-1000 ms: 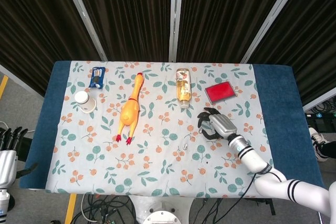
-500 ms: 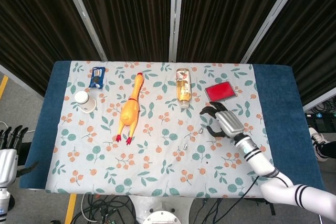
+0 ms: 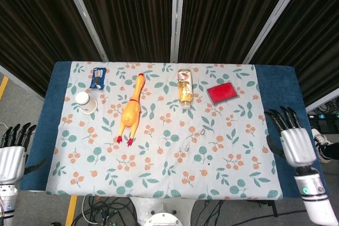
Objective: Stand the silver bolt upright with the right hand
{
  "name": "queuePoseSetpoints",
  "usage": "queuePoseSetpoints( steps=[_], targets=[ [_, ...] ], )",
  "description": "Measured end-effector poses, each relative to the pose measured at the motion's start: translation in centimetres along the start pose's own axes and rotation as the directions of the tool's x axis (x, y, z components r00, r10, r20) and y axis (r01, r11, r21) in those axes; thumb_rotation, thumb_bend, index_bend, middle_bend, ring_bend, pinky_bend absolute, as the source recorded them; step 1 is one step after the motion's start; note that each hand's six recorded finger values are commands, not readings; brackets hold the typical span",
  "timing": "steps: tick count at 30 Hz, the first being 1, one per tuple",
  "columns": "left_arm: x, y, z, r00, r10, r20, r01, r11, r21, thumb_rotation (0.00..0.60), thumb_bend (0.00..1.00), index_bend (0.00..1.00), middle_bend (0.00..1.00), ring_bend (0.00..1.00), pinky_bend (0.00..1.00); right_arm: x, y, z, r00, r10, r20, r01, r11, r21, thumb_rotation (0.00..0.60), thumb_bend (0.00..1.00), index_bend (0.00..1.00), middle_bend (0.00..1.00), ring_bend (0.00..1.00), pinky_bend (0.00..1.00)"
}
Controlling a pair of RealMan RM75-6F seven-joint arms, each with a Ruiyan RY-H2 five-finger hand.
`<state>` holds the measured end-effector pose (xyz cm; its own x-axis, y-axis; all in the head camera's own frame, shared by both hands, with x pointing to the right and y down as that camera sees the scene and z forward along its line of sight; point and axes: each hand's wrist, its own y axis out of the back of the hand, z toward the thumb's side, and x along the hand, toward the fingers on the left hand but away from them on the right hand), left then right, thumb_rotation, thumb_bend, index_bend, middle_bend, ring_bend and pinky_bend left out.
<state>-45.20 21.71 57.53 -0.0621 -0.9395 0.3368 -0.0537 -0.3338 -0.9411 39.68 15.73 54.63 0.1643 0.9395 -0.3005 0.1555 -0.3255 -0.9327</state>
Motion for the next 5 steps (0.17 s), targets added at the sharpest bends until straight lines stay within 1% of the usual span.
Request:
queuePoseSetpoints(
  steps=[3,5],
  targets=[
    [0.0,0.1,0.2,1.000,0.002,0.003,-0.002,1.000,-0.002,0.600,0.00,0.11,0.09,0.00,0.00,2.7,0.5,-1.0,1.000,0.011,0.030,-0.010,0.999,-0.031,0.600,0.38,0.14,0.13,0.00,0.00],
    [-0.1,0.1,0.2,1.000,0.001,0.002,-0.001,1.000,-0.003,0.600,0.00,0.11,0.09,0.00,0.00,3.8,0.6,-1.4,0.999,0.023,0.043,-0.021,0.999,-0.045,0.600,0.38,0.14,0.13,0.00,0.00]
  ],
)
